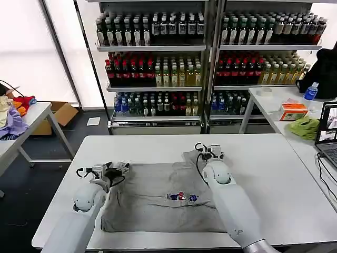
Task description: Fold and organize the clothes.
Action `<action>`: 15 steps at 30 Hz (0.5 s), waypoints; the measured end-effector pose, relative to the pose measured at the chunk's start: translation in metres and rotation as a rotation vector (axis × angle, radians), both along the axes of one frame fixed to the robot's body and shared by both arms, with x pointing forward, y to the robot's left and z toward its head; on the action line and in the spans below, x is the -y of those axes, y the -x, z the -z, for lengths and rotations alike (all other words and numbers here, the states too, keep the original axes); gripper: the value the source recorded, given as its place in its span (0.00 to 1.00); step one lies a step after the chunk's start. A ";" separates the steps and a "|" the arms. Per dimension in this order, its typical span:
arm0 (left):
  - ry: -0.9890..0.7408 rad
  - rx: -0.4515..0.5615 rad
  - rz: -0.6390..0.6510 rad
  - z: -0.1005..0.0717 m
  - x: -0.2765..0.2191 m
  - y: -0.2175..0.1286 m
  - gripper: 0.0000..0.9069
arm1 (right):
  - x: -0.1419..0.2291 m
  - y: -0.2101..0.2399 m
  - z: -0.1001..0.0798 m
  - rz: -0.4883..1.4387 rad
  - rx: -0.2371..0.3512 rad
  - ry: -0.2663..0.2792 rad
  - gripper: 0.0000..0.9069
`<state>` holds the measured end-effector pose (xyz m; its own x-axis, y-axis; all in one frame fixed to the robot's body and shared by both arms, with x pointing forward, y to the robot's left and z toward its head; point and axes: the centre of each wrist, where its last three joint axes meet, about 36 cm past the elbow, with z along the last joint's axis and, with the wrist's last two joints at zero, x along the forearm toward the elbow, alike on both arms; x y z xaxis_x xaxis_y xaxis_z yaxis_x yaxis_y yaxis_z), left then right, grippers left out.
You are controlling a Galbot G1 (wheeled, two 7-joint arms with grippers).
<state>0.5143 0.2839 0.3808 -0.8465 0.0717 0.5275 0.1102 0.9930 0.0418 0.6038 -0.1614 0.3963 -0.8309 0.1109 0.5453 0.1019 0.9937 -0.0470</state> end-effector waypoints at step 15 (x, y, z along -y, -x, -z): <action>0.028 -0.009 0.024 0.004 0.013 0.007 0.01 | 0.008 0.013 0.011 0.010 -0.011 0.003 0.00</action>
